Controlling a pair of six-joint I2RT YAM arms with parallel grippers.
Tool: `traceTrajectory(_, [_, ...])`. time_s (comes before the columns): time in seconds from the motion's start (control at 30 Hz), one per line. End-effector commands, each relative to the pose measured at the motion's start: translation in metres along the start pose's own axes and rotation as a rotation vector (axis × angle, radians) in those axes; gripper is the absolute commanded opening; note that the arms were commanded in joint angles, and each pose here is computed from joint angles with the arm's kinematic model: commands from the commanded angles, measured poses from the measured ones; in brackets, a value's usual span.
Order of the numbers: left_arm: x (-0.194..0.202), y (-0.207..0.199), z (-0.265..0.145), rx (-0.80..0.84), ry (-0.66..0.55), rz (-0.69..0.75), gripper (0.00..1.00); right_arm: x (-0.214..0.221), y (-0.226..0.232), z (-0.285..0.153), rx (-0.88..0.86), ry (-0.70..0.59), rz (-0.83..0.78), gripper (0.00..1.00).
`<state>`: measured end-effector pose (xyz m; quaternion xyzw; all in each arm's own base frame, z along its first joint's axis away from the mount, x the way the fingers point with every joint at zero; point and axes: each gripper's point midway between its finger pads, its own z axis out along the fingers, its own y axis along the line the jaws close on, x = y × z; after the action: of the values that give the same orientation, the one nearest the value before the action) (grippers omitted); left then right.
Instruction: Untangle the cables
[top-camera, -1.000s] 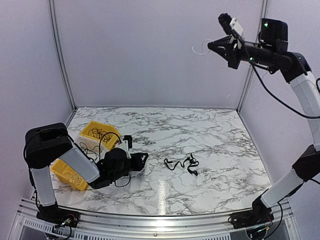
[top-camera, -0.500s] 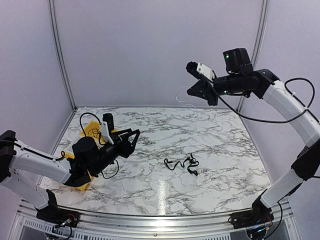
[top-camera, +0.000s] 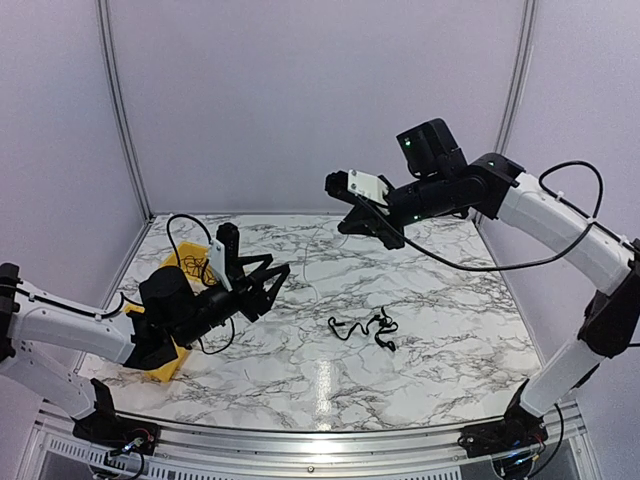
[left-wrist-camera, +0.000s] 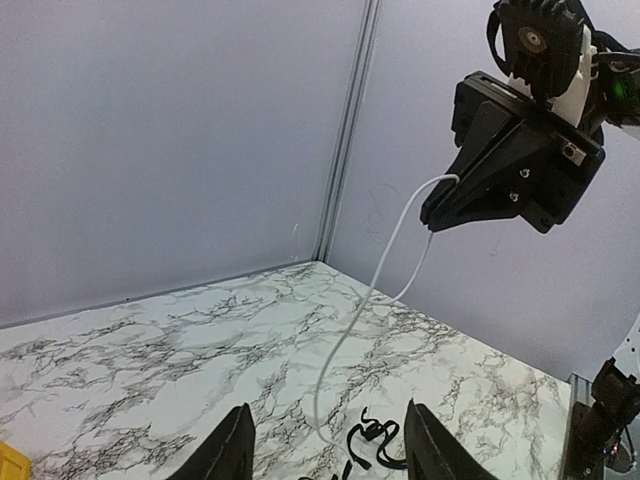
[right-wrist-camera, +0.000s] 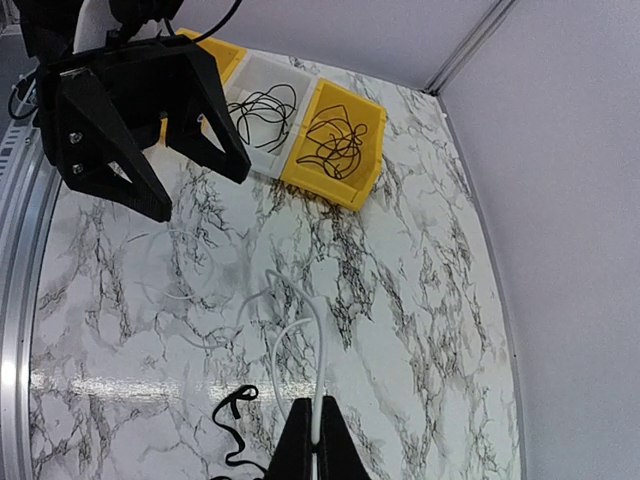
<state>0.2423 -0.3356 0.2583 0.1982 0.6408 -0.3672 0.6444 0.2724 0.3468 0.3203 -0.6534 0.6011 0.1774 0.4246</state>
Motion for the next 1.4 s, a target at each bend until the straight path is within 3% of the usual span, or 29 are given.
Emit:
traceTrajectory(0.0, [-0.014, -0.025, 0.005, 0.119, -0.014, 0.051, 0.52, 0.003, 0.018, 0.016, -0.049, 0.035, -0.015, 0.0])
traceTrajectory(0.43, [-0.003, -0.044, 0.036, 0.192, 0.042, 0.155, 0.5, -0.001, 0.039, 0.039, -0.12, 0.052, -0.02, 0.0])
traceTrajectory(0.53, [-0.002, -0.041, 0.041, 0.168, 0.047, 0.153, 0.39, 0.0, 0.04, 0.04, -0.122, 0.056, -0.02, 0.0])
traceTrajectory(0.67, [-0.005, -0.035, 0.041, 0.131, 0.04, 0.154, 0.14, 0.002, 0.04, 0.039, -0.114, 0.06, -0.021, 0.0])
traceTrajectory(0.77, [-0.008, -0.029, 0.039, 0.097, 0.035, 0.154, 0.04, 0.006, 0.04, 0.04, -0.101, 0.068, -0.026, 0.0])
traceTrajectory(0.93, [-0.023, -0.006, 0.031, -0.038, 0.07, 0.182, 0.0, 0.021, 0.037, 0.04, -0.049, 0.1, -0.016, 0.37])
traceTrajectory(1.0, [-0.033, 0.005, 0.022, -0.103, 0.082, 0.19, 0.0, 0.03, 0.037, 0.039, -0.031, 0.104, -0.002, 0.46])
traceTrajectory(1.1, [-0.047, 0.023, 0.004, -0.201, 0.123, 0.21, 0.0, 0.048, 0.036, 0.037, -0.023, 0.108, 0.03, 0.52])
traceTrajectory(1.37, [-0.085, 0.075, -0.059, -0.532, 0.241, 0.142, 0.0, 0.106, 0.027, 0.047, -0.022, 0.119, 0.152, 0.54])
